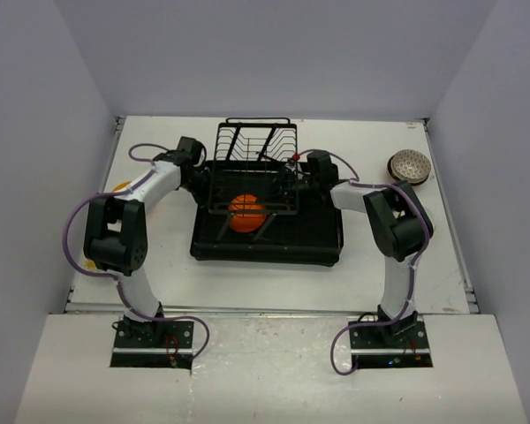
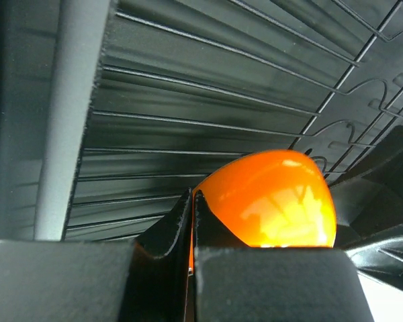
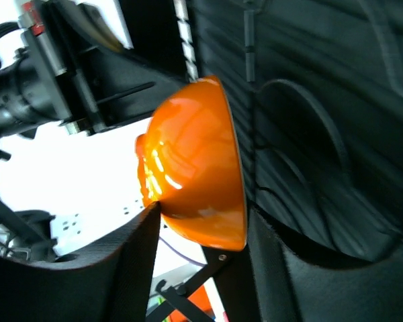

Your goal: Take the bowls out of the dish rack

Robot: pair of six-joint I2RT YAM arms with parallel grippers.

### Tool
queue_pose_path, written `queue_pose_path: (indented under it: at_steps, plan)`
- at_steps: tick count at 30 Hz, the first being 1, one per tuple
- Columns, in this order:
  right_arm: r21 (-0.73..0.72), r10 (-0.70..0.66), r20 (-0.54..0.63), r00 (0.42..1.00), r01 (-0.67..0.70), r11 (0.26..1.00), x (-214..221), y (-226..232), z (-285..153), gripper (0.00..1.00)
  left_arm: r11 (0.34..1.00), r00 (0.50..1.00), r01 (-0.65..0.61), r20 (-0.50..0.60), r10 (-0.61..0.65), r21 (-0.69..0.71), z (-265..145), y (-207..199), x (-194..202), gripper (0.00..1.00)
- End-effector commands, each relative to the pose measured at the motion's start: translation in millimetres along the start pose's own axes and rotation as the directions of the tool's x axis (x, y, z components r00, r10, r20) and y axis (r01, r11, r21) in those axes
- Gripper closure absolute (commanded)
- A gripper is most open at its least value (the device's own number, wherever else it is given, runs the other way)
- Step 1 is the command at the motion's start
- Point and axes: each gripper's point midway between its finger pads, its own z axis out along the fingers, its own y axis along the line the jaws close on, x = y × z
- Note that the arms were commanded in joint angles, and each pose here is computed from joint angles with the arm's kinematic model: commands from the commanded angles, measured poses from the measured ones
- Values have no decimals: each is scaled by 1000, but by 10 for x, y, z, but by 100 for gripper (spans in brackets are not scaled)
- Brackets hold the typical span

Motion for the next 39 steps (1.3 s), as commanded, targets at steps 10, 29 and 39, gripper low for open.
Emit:
queue_pose_path:
  at_steps: [10, 29, 39]
  plan:
    - [-207, -88, -56, 995, 74, 975, 186, 521, -10, 46, 997, 999, -40, -8, 41, 65, -105, -222, -21, 100]
    - [-175, -104, -161, 982, 75, 982, 654, 279, -57, 52, 998, 999, -40, 2, 40, 47, -122, -180, -31, 100]
    - [-265, -159, -192, 968, 105, 959, 815, 524, -29, 55, 998, 999, -37, 10, 37, 47, -161, -175, -43, 100]
